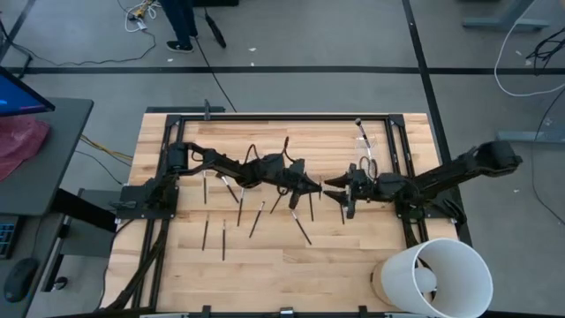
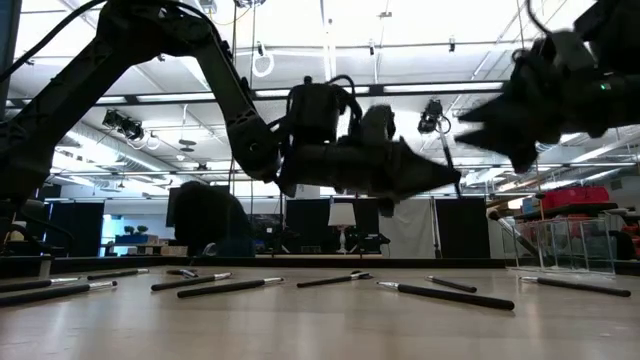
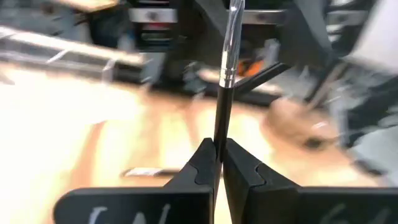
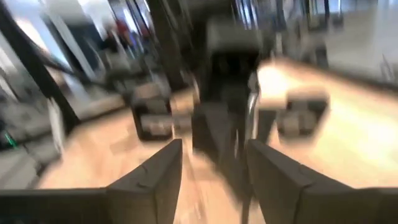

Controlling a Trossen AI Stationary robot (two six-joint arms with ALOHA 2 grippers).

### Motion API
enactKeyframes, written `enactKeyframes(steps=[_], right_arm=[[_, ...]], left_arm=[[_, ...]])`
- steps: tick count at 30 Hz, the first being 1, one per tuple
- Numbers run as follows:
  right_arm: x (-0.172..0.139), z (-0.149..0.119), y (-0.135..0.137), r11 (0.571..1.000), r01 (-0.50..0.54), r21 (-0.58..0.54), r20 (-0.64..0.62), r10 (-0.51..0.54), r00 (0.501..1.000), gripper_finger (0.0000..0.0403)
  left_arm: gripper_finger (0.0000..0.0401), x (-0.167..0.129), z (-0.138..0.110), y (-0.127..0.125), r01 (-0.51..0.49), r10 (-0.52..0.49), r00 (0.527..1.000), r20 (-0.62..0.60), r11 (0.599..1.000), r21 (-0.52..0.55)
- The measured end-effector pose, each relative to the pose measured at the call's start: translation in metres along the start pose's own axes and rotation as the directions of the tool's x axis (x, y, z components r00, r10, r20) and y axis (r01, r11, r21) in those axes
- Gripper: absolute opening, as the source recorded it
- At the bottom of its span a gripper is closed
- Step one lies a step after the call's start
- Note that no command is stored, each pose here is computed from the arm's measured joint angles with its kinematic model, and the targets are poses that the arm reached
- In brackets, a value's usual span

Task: Put items in baskets/containers
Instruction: Put the eyeshadow brush into the transparent organizer

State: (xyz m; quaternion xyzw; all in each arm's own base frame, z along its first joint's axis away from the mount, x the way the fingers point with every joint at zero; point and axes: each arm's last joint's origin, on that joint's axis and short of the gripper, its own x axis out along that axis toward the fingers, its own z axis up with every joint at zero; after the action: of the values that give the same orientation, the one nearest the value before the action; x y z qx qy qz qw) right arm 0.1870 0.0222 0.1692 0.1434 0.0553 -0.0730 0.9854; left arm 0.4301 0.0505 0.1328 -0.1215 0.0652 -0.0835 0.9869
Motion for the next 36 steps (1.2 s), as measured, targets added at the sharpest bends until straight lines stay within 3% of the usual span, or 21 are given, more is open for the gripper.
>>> enactKeyframes(steps=[5,13,22,30,36], right_arm=[[-0.001,0.009,0.001,0.995,0.101,-0.015,-0.183,-0.102,0.978,0.0173],[0.013,0.015,0.000,0.974,0.187,-0.125,-0.188,-0.208,0.960,0.0141],[0.031,0.013,0.004,0.964,0.150,-0.218,-0.155,-0.186,0.970,0.0115],[0.031,0.012,0.005,0.966,0.136,-0.221,-0.162,-0.174,0.971,0.0018],[0.029,0.015,0.006,0.967,0.163,-0.198,-0.139,-0.193,0.971,0.0011]], left_arm=[[0.0012,-0.003,0.003,0.000,-0.083,0.086,0.995,-0.054,0.994,0.069],[0.0012,0.000,0.003,-0.008,-0.080,0.085,0.995,-0.044,0.990,0.113],[0.0013,0.001,0.002,-0.011,-0.073,0.079,0.996,-0.046,0.989,0.125],[0.0020,0.001,0.002,-0.011,-0.075,0.081,0.996,-0.044,0.990,0.116],[0.0050,0.001,0.003,-0.012,-0.071,0.076,0.996,-0.036,0.991,0.115]])
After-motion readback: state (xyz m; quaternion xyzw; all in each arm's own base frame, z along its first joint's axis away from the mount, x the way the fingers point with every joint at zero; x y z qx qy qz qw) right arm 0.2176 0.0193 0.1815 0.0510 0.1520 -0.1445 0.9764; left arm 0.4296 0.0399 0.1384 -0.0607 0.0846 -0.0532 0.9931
